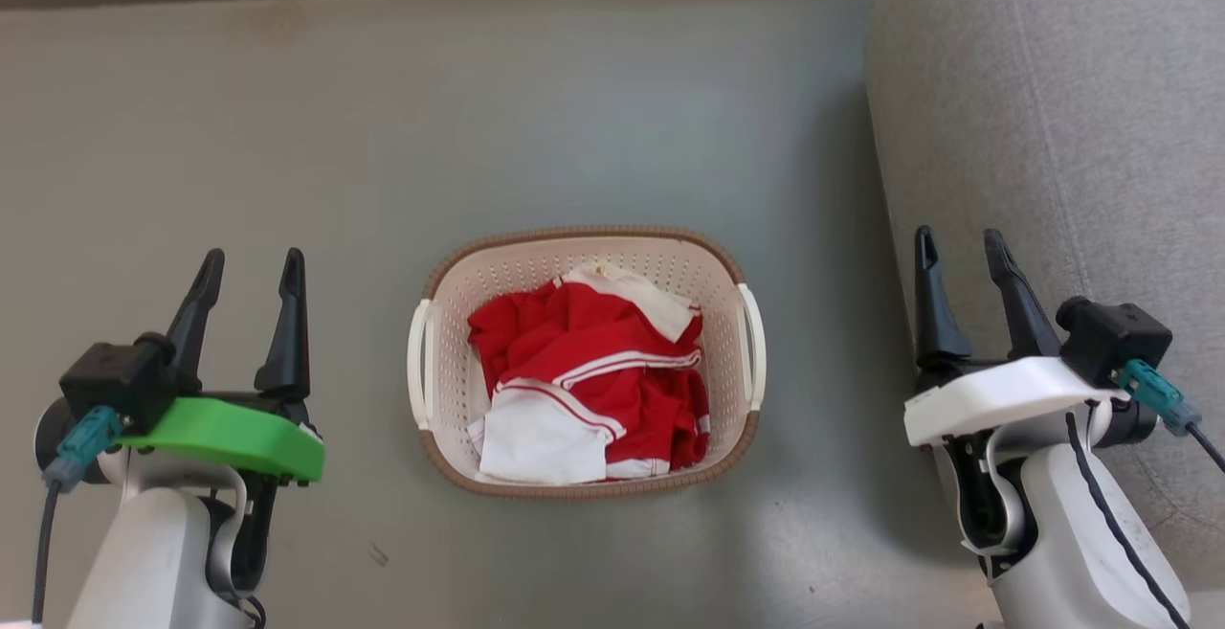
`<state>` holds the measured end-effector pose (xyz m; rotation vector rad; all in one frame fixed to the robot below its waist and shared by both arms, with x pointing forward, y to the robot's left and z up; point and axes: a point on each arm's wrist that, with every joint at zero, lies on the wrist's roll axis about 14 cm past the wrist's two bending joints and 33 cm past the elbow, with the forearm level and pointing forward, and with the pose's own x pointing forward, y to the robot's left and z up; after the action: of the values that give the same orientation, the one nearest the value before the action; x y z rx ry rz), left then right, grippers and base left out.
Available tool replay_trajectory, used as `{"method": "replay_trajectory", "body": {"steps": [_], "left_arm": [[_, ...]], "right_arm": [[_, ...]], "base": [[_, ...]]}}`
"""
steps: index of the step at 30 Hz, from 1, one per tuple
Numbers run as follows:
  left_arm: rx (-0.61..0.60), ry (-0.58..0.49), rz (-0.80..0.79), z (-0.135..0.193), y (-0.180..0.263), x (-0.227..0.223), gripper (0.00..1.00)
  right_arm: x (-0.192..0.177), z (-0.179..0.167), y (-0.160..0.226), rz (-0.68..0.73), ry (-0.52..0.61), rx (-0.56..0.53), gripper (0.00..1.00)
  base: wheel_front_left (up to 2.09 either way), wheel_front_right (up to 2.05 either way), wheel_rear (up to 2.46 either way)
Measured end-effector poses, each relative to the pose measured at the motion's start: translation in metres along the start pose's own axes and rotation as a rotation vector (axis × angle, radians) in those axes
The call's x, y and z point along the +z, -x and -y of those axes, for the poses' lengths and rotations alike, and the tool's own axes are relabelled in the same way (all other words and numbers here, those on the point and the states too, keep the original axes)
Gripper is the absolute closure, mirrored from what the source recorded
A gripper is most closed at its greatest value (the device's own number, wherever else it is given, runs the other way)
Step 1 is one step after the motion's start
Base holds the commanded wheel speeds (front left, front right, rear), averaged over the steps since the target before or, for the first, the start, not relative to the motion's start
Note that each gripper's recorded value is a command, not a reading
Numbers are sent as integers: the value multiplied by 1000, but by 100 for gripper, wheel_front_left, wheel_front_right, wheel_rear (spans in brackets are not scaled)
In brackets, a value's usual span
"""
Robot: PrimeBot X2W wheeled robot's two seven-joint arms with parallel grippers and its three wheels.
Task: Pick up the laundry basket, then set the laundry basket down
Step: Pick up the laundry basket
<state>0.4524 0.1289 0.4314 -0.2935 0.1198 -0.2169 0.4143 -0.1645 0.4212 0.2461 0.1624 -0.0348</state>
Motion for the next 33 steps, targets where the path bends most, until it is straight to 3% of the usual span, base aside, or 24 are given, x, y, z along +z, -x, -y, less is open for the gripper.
{"method": "replay_trajectory", "body": {"steps": [20, 33], "left_arm": [[-22, 40, -261, -20, -45, -103, 0], [-41, 95, -479, -21, -46, -180, 0]], "right_arm": [[-103, 7, -43, -278, -50, -42, 0], [-174, -1, -50, -476, -63, -11, 0]], "base": [[0, 0, 0], [0, 0, 0]]}}
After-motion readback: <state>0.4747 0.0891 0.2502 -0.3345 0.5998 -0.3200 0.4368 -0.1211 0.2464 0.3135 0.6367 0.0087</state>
